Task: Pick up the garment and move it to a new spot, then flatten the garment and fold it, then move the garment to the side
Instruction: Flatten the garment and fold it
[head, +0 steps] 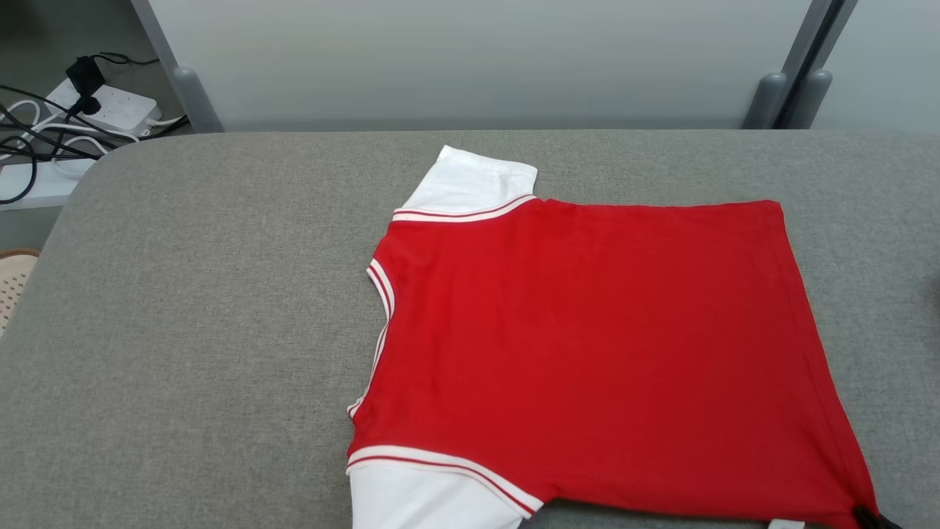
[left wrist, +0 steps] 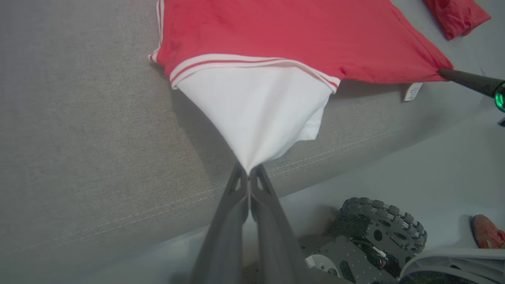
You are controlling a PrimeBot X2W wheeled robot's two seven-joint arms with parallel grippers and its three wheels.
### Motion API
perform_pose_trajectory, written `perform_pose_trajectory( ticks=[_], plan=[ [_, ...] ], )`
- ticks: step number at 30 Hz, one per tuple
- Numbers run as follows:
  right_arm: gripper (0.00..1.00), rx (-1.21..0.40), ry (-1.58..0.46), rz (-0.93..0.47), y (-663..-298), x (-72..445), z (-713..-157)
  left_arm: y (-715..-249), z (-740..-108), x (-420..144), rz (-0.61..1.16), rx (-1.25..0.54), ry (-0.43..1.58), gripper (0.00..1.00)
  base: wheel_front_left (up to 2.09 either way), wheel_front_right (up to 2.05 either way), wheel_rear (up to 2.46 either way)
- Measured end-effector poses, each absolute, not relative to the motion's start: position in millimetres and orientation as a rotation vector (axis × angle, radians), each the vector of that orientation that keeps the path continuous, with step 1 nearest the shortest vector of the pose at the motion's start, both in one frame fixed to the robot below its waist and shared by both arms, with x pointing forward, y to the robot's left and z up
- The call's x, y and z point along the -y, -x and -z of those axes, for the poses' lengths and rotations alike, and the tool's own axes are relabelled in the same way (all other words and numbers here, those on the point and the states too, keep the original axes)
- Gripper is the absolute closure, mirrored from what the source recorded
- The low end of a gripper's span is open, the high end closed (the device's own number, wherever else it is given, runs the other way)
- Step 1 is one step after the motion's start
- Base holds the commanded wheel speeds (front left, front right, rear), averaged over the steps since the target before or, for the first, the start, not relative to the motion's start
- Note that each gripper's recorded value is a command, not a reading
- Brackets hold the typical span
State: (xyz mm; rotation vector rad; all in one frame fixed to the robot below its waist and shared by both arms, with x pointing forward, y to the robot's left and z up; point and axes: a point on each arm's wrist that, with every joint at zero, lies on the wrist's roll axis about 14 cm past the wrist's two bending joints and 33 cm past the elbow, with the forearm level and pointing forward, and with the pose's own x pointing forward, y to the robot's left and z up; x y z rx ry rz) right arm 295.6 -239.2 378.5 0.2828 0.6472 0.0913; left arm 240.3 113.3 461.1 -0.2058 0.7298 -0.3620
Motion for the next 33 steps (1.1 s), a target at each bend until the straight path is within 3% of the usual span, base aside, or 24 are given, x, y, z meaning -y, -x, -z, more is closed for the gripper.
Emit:
perform_pose_trajectory(
  ticks=[7, 14, 33],
  plan=[
    [1.00, -0.671, -0.297, -0.084, -281.2, 243.5, -392.3, -229.5, -465.8, -111.2, 0.378, -0.774, 0.217, 1.00, 0.00, 0.00, 0.00],
    [1.00, -0.625, -0.252, -0.064, -289.4, 247.0, -405.8, -249.4, -480.8, -105.9, 0.410, -0.683, 0.235, 1.00, 0.00, 0.00, 0.00],
    [1.00, -0.518, -0.243, -0.024, -377.3, 248.7, -408.6, -355.2, -499.8, -101.9, 0.436, -0.414, 0.232, 1.00, 0.00, 0.00, 0.00]
  ],
)
